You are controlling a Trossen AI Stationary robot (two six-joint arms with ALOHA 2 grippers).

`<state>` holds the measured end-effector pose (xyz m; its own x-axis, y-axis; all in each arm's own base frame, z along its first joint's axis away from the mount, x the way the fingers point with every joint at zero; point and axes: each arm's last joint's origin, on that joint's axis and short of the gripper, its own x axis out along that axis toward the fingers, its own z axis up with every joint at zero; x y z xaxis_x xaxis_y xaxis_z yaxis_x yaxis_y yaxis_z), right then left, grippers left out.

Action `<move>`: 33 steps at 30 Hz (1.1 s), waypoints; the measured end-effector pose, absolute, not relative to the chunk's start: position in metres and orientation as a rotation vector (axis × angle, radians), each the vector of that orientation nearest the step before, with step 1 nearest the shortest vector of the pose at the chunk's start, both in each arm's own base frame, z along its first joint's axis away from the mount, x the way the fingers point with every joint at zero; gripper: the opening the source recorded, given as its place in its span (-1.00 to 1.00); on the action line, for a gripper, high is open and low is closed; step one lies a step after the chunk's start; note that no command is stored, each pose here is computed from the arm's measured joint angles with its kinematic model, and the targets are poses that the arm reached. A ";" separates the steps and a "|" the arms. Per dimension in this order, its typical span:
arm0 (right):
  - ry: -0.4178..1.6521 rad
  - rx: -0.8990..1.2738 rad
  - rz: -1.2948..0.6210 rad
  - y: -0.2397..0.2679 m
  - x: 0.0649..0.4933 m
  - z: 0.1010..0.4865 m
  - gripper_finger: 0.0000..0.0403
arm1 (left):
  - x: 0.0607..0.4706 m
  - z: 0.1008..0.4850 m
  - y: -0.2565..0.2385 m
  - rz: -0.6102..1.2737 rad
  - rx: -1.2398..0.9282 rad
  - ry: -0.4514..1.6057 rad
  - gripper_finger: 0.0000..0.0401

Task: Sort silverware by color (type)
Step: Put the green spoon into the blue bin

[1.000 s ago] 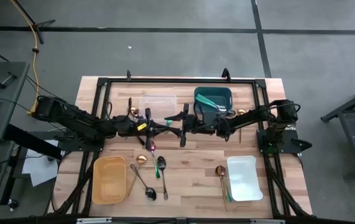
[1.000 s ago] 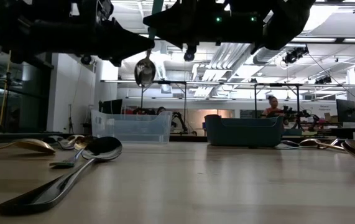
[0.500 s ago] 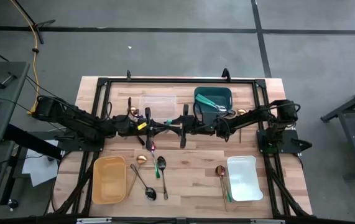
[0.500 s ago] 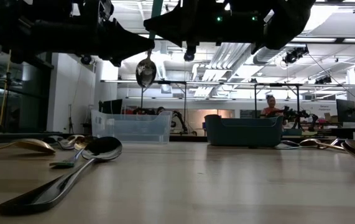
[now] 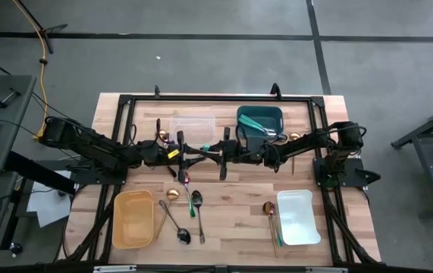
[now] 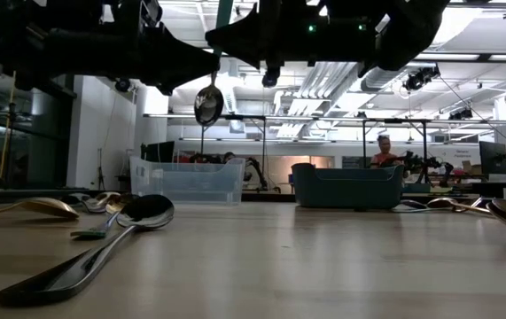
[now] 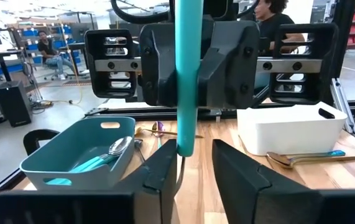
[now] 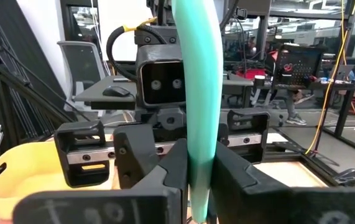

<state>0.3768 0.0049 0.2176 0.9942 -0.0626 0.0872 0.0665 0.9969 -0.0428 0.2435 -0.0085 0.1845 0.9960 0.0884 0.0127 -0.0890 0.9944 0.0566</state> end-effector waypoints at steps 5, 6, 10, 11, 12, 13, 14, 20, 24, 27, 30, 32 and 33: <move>-0.056 -0.049 -0.064 0.005 0.376 0.218 -0.83 | 0.243 0.185 -0.008 0.089 0.049 -0.011 -0.41; -0.042 -0.050 -0.064 0.005 0.375 0.219 -0.83 | 0.242 0.186 -0.008 0.089 0.039 -0.015 -0.38; -0.016 -0.052 -0.062 0.005 0.369 0.228 -0.83 | 0.236 0.188 -0.008 0.089 0.027 -0.026 -0.25; 0.005 -0.055 -0.062 0.005 0.367 0.229 -0.83 | 0.233 0.189 -0.008 0.089 0.026 -0.033 -0.21; 0.016 -0.061 -0.061 0.005 0.366 0.230 -0.83 | 0.232 0.191 -0.008 0.090 0.026 -0.040 -0.18; 0.027 -0.069 -0.060 0.005 0.365 0.231 -0.83 | 0.229 0.193 -0.008 0.090 0.025 -0.042 -0.15; 0.047 -0.075 -0.059 0.005 0.364 0.231 -0.83 | 0.226 0.193 -0.007 0.091 0.026 -0.034 -0.12; 0.111 -0.092 -0.055 0.005 0.359 0.232 -0.83 | 0.208 0.209 -0.006 0.110 0.045 0.008 -0.01; 0.118 -0.094 -0.073 0.004 0.359 0.232 -0.83 | 0.194 0.217 -0.004 0.150 0.049 0.032 0.00; 0.126 -0.097 -0.090 0.004 0.359 0.231 -0.83 | 0.186 0.221 -0.003 0.158 0.041 0.036 0.00; 0.124 -0.096 -0.091 0.004 0.359 0.231 -0.83 | 0.180 0.224 -0.003 0.160 0.035 0.036 0.00; 0.125 -0.095 -0.093 0.004 0.359 0.231 -0.83 | 0.178 0.225 -0.003 0.160 0.034 0.037 0.00; 0.124 -0.095 -0.093 0.004 0.359 0.231 -0.83 | 0.178 0.225 -0.003 0.160 0.034 0.038 0.00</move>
<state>0.3588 0.0038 0.2313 0.9879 -0.0988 -0.1192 0.0870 0.9911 -0.1007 0.1775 -0.0030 0.2253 0.9864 0.1603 -0.0349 -0.1590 0.9866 0.0371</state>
